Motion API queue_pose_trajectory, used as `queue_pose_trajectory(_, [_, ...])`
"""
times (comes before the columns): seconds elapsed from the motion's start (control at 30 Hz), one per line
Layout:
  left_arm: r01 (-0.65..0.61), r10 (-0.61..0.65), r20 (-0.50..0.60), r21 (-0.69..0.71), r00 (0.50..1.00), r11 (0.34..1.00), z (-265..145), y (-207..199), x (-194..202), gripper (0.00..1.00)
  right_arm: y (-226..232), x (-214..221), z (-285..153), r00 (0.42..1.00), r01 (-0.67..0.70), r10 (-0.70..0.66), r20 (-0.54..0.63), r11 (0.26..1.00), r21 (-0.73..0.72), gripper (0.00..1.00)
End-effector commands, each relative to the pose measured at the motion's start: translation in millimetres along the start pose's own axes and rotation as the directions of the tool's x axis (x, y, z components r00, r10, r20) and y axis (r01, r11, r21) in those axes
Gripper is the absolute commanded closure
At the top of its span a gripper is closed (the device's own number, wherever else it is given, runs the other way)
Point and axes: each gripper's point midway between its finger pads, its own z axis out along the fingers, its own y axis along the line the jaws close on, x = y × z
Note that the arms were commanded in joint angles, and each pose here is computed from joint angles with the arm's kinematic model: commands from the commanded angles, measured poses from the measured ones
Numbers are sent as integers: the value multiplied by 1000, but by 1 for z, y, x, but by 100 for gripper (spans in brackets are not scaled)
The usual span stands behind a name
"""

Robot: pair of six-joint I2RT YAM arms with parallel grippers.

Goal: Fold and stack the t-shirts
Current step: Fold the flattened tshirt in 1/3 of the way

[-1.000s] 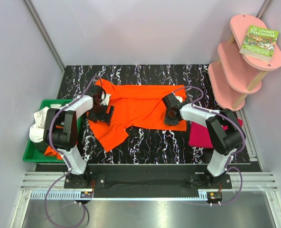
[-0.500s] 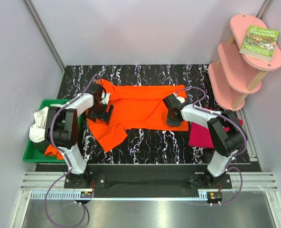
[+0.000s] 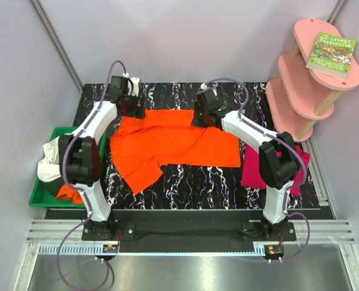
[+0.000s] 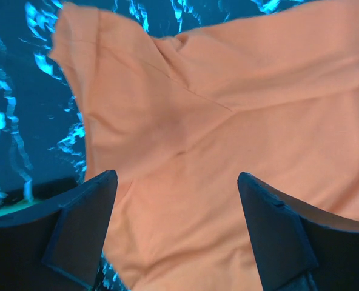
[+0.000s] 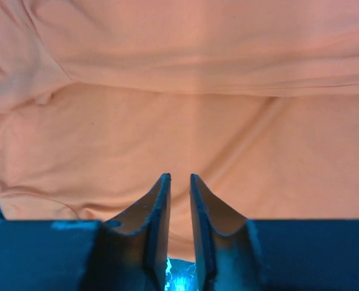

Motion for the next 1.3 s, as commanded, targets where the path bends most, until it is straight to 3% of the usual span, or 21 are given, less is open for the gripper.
queue_pose_trajectory(0.0, [13,-15,-90,-22,996,1000,43,12,18,17,28,18,16,996,64,-67,-60,996,-61,77])
queue_pose_trajectory(0.17, [25,-34,-103,-89,994,996,76,35,10,19,54,21,33,989,125,-132,-61,986,-108,79])
queue_pose_trajectory(0.5, [60,-81,-115,-175,990,983,95,72,7,22,120,18,50,984,158,-174,-43,956,-248,64])
queue_pose_trajectory(0.83, [15,-57,-222,-184,973,983,114,79,35,25,169,65,78,963,189,-242,-119,919,-346,54])
queue_pose_trajectory(1.27, [19,-64,-268,-166,961,986,117,77,54,25,190,81,115,959,209,-261,-112,916,-341,48])
